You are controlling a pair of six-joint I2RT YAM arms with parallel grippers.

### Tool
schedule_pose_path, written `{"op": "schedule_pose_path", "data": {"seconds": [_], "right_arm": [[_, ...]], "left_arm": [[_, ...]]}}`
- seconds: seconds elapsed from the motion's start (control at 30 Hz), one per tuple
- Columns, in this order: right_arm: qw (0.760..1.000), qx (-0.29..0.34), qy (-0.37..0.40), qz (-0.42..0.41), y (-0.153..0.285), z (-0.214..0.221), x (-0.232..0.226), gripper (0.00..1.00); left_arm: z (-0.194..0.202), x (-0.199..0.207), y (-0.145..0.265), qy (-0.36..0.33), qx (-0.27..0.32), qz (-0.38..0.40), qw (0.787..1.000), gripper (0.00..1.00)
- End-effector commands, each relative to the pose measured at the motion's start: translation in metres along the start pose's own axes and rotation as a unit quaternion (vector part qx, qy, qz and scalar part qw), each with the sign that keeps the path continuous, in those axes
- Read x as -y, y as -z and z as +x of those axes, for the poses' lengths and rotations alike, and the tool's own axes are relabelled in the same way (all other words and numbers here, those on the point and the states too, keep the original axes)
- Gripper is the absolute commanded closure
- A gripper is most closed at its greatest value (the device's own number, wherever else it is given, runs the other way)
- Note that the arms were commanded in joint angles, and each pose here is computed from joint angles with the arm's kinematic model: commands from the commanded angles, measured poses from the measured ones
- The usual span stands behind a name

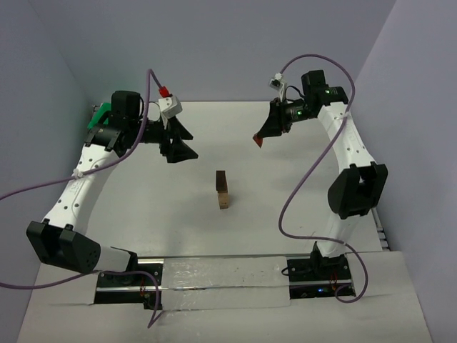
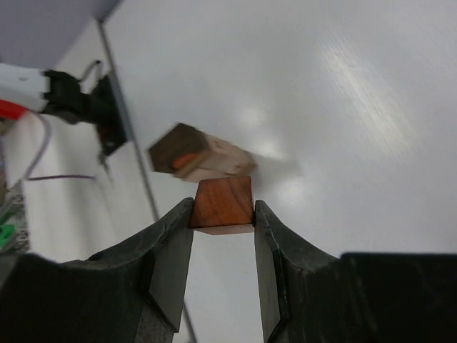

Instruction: Build the wood block tower

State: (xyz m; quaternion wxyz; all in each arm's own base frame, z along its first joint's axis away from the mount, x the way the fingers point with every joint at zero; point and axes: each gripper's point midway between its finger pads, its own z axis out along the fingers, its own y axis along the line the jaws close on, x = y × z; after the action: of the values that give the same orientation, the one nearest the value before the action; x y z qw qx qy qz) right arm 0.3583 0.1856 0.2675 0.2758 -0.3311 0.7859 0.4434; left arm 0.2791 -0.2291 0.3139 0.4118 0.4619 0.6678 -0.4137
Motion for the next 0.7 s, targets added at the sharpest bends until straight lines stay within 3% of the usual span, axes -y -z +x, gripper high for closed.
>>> {"op": "schedule_pose_path", "data": {"seconds": [0.0,0.03,0.07,0.2,0.67], "right_arm": [[0.987,0.093,-0.001,-0.134,0.017,-0.031,-0.085,0.97],[0.982,0.121,0.044,-0.139,0.016,-0.043,-0.086,0.98],[0.982,0.121,0.010,-0.146,0.017,-0.040,-0.094,0.98],[0.955,0.192,0.014,-0.223,0.036,-0.059,-0.155,0.99],[0.922,0.191,0.027,-0.336,0.022,-0.057,-0.219,0.99]], "left_arm": [[-0.054,0.032,0.007,0.079,0.099,0.035,0.991,0.19],[-0.061,0.037,0.007,0.092,0.115,0.040,0.988,0.21],[-0.065,0.037,0.007,0.080,0.127,0.037,0.988,0.23],[-0.083,0.060,-0.006,0.105,0.149,0.047,0.982,0.32],[-0.112,0.076,-0.024,0.196,0.157,0.071,0.965,0.39]]}}
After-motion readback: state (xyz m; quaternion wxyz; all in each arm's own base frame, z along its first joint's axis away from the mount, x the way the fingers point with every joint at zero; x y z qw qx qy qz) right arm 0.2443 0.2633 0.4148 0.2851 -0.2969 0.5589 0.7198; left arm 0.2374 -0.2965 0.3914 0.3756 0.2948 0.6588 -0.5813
